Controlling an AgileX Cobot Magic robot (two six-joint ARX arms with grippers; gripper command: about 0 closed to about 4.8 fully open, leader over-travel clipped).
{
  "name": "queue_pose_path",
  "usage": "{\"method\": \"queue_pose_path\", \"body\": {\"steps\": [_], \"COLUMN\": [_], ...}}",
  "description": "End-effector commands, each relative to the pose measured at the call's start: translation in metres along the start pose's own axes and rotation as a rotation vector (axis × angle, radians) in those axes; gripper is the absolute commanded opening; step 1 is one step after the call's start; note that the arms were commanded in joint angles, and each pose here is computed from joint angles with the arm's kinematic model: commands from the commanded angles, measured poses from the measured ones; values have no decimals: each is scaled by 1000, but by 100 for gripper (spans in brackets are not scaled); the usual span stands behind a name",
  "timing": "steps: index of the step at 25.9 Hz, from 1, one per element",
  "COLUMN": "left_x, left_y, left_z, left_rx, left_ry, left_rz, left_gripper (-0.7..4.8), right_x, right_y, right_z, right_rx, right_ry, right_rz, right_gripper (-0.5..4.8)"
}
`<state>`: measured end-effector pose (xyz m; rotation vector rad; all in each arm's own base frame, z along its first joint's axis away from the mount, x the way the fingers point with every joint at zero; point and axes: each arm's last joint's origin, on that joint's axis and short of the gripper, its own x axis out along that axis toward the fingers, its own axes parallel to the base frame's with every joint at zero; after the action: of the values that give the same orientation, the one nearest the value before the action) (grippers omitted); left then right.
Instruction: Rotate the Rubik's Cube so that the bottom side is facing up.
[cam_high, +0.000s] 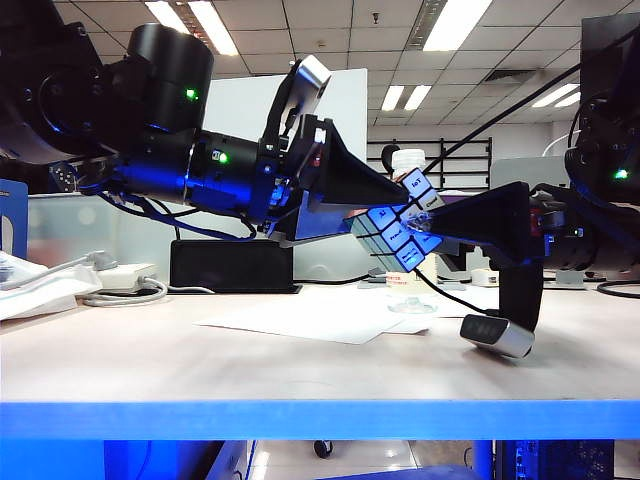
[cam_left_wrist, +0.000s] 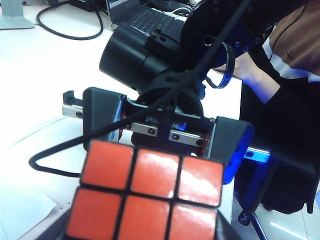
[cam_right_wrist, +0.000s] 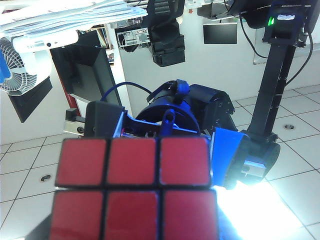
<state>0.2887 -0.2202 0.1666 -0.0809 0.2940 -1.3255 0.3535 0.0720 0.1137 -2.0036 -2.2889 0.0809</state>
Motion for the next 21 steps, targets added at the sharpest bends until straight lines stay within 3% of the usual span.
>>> {"method": "queue_pose_path", "body": {"steps": [1,13,21], "left_x": [1,0,-14], "left_y": [-1,2,18], "left_z": [1,-3,-9], "left_rx": [-11,-15,-56], "left_ry": [5,36,85], "left_rz": [5,55,123], "left_gripper": [264,264,265], "right_x": [-1,-1,-1], "right_y": [-4,-4,-4], "right_z": [14,14,14], "right_rx": [82,82,83], "right_ry": [-39,-42,-42], "right_rz": [17,18,18], "right_gripper": [351,379,378]}}
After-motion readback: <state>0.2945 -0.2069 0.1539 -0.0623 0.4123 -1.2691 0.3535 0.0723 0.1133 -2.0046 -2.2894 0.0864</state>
